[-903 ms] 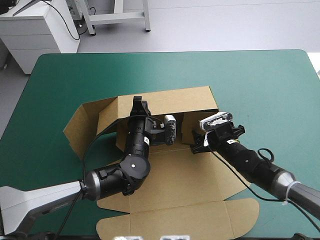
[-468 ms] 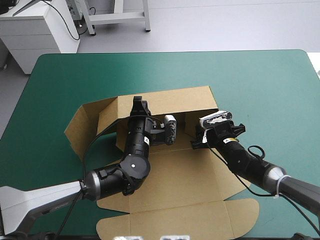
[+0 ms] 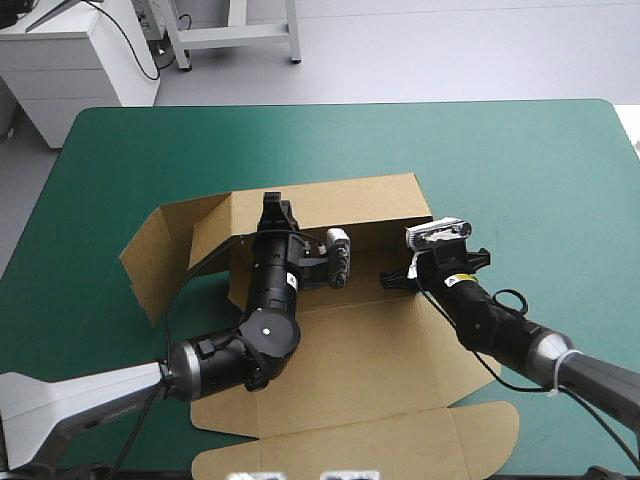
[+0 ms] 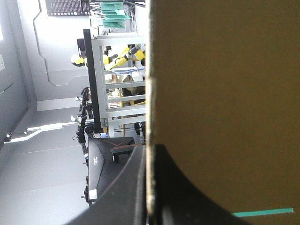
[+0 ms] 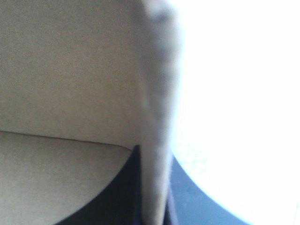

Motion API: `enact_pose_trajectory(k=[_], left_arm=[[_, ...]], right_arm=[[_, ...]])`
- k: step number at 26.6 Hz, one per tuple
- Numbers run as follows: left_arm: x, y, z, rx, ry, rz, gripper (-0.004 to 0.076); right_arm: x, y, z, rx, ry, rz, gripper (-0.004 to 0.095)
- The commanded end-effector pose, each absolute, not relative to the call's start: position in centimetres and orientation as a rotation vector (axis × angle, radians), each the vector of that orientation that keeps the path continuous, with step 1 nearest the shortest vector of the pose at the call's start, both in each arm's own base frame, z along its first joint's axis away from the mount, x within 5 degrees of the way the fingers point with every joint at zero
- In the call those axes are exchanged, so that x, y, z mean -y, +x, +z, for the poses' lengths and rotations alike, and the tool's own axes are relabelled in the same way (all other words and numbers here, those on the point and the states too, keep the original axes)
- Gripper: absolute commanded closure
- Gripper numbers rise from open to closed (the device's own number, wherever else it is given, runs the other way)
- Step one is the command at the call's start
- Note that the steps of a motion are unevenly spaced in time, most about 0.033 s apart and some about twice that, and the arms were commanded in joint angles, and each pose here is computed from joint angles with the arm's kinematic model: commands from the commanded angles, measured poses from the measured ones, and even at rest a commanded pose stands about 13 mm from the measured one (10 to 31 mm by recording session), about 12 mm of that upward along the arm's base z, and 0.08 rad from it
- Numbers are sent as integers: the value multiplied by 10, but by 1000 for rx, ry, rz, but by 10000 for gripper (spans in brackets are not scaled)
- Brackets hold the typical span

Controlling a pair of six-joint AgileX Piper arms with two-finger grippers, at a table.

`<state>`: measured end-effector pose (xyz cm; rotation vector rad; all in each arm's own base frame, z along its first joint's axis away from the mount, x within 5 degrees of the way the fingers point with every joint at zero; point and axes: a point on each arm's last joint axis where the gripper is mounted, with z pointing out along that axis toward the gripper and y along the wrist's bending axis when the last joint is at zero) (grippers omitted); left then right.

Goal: Fold the box

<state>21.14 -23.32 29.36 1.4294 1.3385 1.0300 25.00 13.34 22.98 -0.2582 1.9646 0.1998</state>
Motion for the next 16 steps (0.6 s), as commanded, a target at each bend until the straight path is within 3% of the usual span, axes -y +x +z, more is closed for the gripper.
enact_pose_trajectory(k=[1,11,16], left_arm=[[231,209,318,-1269,1346,1040,732],[231,209,318,-1269,1346,1040,732],[231,209,318,-1269,1346,1040,732]], right_arm=[[-136,251,246,-1914,-280,222,928],[-139,244,231,-2117,-388,339,928],[-131,255,243,-2176,-378,401,928]])
